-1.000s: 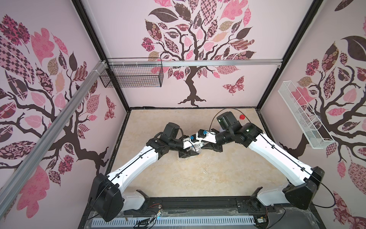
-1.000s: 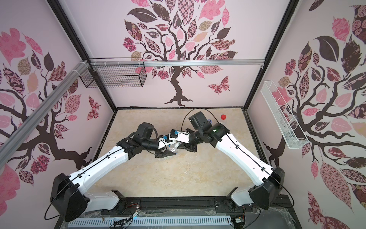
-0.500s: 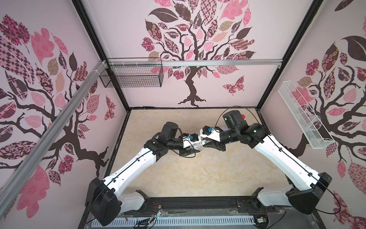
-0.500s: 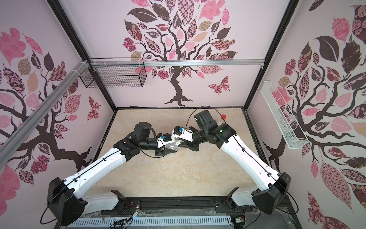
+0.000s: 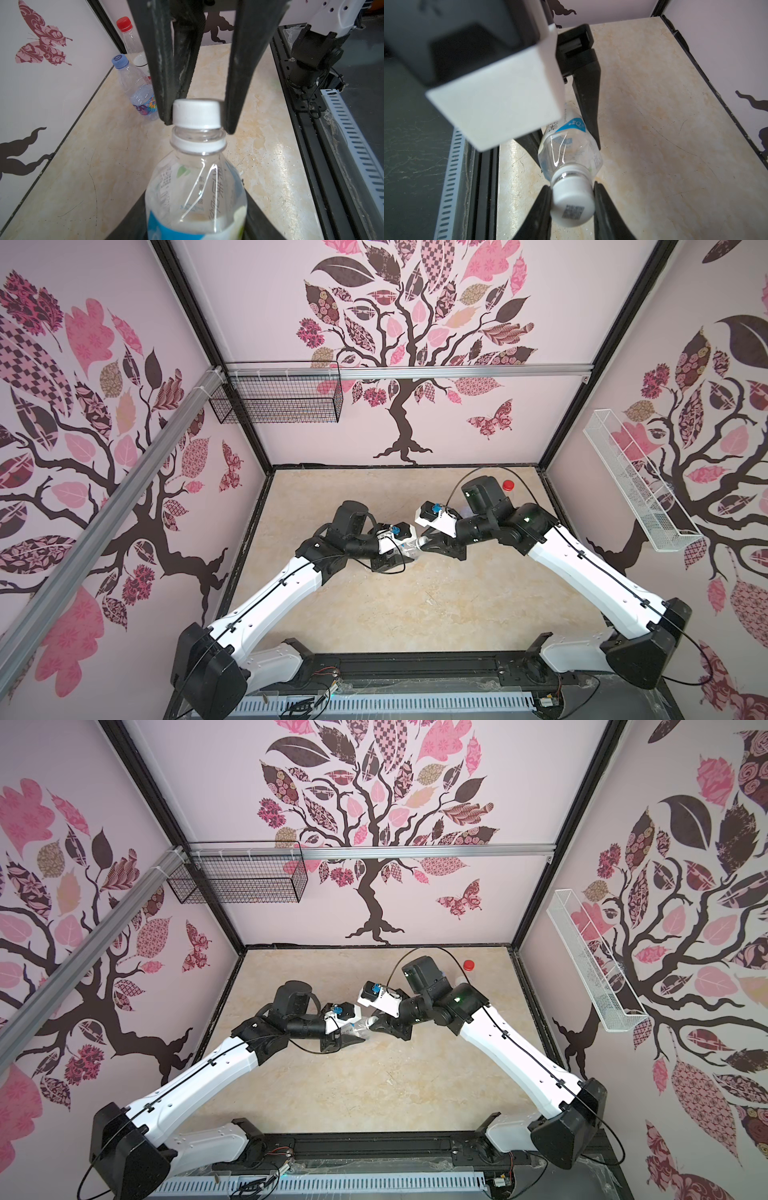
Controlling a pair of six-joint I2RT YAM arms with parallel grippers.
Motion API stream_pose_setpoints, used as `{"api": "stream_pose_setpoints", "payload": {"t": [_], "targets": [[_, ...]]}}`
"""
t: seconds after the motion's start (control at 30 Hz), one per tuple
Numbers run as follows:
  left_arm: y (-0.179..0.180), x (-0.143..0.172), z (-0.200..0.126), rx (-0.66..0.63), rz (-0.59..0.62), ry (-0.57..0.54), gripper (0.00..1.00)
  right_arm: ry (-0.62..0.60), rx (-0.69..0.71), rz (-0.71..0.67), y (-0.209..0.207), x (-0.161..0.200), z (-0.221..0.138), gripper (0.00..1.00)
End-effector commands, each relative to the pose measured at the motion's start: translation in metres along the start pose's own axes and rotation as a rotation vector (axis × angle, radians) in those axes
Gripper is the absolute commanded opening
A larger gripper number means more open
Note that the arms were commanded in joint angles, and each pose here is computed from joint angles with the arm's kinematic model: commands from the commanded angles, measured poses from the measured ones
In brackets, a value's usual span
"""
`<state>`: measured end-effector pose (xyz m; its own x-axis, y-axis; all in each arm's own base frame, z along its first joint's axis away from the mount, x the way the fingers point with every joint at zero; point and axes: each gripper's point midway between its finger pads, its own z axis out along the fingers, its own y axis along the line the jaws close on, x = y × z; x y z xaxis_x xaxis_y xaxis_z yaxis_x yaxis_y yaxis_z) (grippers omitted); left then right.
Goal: Screw on the bottle caps
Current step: Screw the bottle cap onto the plastic bottle.
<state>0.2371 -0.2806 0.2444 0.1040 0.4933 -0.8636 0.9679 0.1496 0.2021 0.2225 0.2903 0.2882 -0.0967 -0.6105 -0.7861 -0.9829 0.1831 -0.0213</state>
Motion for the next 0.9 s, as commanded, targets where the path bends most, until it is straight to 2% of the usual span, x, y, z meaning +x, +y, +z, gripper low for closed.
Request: {"api": "stream_pose_setpoints", "payload": {"t": [0.0,0.1,0.23,0.37,0.53,0.7,0.8,0.87], "targets": [[0.023,-0.009,-0.011,-0.113,-0.039,-0.020,0.29,0.078,0.013,0.117,0.000,0.011,0.010,0.25],[0.030,-0.017,-0.016,-0.170,0.000,-0.035,0.27,0.127,0.095,0.303,-0.020,0.016,0.017,0.24],[0.038,-0.027,-0.022,-0.249,0.068,-0.050,0.27,0.183,0.154,0.636,-0.034,0.020,0.027,0.22],[0.034,-0.032,-0.020,-0.302,0.180,-0.066,0.27,0.157,0.160,0.960,-0.036,0.013,0.033,0.19],[0.035,-0.026,-0.013,-0.345,0.230,-0.035,0.28,0.105,0.210,1.318,-0.043,0.018,0.036,0.19],[0.035,-0.009,-0.006,-0.346,0.230,0.034,0.28,0.128,0.309,1.393,-0.052,0.030,0.031,0.23],[0.034,0.013,0.000,-0.323,0.181,0.097,0.28,-0.014,0.316,1.351,-0.064,0.014,0.012,0.33],[0.032,0.028,0.002,-0.300,0.134,0.129,0.28,-0.128,0.321,1.232,-0.068,-0.006,-0.006,0.48]]}}
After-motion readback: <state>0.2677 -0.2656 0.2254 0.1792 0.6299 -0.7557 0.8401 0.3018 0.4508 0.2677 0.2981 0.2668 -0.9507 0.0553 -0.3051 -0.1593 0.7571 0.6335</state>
